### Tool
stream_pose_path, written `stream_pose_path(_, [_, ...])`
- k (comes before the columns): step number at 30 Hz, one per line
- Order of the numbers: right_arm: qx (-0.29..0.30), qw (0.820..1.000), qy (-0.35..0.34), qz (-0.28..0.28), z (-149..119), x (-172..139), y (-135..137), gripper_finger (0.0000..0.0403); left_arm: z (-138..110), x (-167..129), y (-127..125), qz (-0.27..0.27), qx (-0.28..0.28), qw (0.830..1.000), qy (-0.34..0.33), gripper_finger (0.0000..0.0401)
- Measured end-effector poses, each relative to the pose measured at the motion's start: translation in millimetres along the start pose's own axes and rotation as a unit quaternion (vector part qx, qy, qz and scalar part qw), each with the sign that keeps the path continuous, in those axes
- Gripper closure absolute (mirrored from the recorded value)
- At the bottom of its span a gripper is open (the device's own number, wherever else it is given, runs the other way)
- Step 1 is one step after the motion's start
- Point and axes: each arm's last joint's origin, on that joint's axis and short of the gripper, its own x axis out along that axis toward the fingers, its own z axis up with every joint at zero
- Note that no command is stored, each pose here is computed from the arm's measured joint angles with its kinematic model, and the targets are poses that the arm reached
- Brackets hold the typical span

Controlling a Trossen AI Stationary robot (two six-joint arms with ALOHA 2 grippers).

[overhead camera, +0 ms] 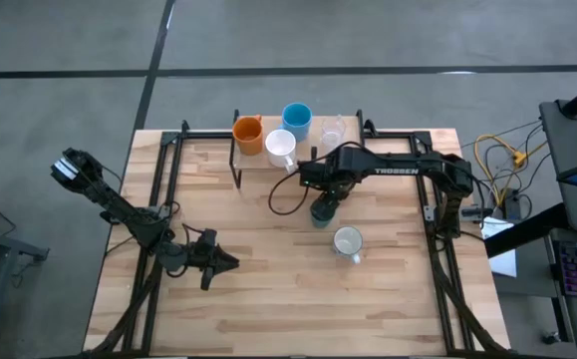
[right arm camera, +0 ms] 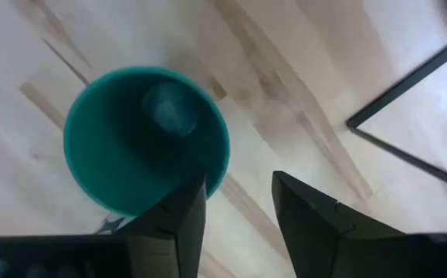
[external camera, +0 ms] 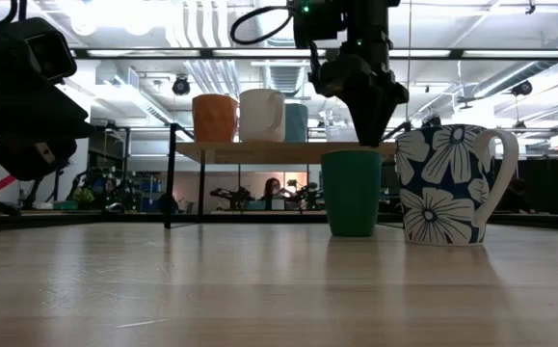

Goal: Stack small to large cups/mugs on shelf
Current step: Put the white patterned mug on the shelf

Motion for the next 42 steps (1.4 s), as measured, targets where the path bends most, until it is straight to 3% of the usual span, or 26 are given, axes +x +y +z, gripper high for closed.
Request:
stream_pose_path(26, [-0.019,1.000,-0.004,0.015,0.2,5.1,2.3,0.0239,0.0,0.0,0.0,0.000,-0.002,1.000,0.000,0.0346])
stream_pose_path(32, [-0.009,0.999,0.016,-0.042,-24.3,-25.1,-12.3,0.0239,0.0,0.0,-0.1,0.000,-0.005,1.000,0.000,0.0346])
stream_pose_path(34, [0.013,0.996,-0.019,-0.085,-41.4,-48.0,-18.1,0.0239,0.0,0.0,0.0,0.000,-0.004,1.000,0.000,0.0346])
stream_pose_path(36, [0.056,0.991,-0.083,-0.093,-61.5,-75.8,-22.6,0.0239,0.0,0.0,0.0,0.000,-0.004,1.000,0.000,0.0346])
stream_pose_path(39, [0.117,0.973,-0.195,-0.048,-99.3,-116.5,-25.0,0.0239,0.0,0.0,0.0,0.000,-0.001,1.000,0.000,0.0346])
stream_pose_path(42, [0.153,0.939,-0.307,0.009,-139.0,-144.4,-18.0,0.0239,0.0,0.0,0.0,0.000,0.009,1.000,0.000,0.0346])
